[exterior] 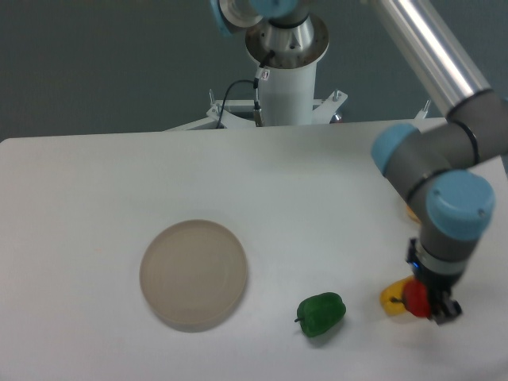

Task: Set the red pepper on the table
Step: 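Lift the red bell pepper in the gripper and carry it toward the table center, then move the held red pepper beside the green pepper and lower it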

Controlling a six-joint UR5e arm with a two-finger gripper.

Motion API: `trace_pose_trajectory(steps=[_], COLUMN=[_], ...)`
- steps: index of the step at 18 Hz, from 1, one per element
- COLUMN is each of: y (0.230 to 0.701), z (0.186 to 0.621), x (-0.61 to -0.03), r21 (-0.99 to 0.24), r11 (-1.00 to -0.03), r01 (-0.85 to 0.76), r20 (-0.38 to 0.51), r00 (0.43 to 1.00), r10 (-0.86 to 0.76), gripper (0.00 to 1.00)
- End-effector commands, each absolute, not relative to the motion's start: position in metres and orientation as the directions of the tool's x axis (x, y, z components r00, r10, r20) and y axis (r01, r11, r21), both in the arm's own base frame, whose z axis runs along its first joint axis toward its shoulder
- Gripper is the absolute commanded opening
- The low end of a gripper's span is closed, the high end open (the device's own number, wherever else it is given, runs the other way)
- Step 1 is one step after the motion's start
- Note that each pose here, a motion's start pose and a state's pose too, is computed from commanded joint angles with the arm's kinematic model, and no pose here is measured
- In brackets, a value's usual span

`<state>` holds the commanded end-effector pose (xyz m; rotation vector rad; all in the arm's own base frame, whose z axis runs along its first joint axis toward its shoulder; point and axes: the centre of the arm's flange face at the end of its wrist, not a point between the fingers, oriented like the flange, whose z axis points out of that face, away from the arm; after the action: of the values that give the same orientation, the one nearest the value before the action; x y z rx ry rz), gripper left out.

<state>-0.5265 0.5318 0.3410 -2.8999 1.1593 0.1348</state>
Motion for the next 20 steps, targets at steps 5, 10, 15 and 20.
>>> trace_pose_trajectory(steps=[5,10,15,20], y=[0.516,0.512,0.51,0.523], z=[0.332,0.314,0.3,0.28], x=[-0.477,-0.438,-0.4,-0.364], r21=[0.006,-0.047,-0.06,-0.067], r11=[-0.748,-0.785,-0.827,-0.858], r01=[-0.663,-0.617,-0.56,-0.51], r20=[-0.027,-0.046,-0.047,-0.059], r00=[0.748,0.787,0.829,0.86], r10=[-0.663,-0.616,-0.558,-0.507], gripper=[0.67,0.67,0.67,0.67])
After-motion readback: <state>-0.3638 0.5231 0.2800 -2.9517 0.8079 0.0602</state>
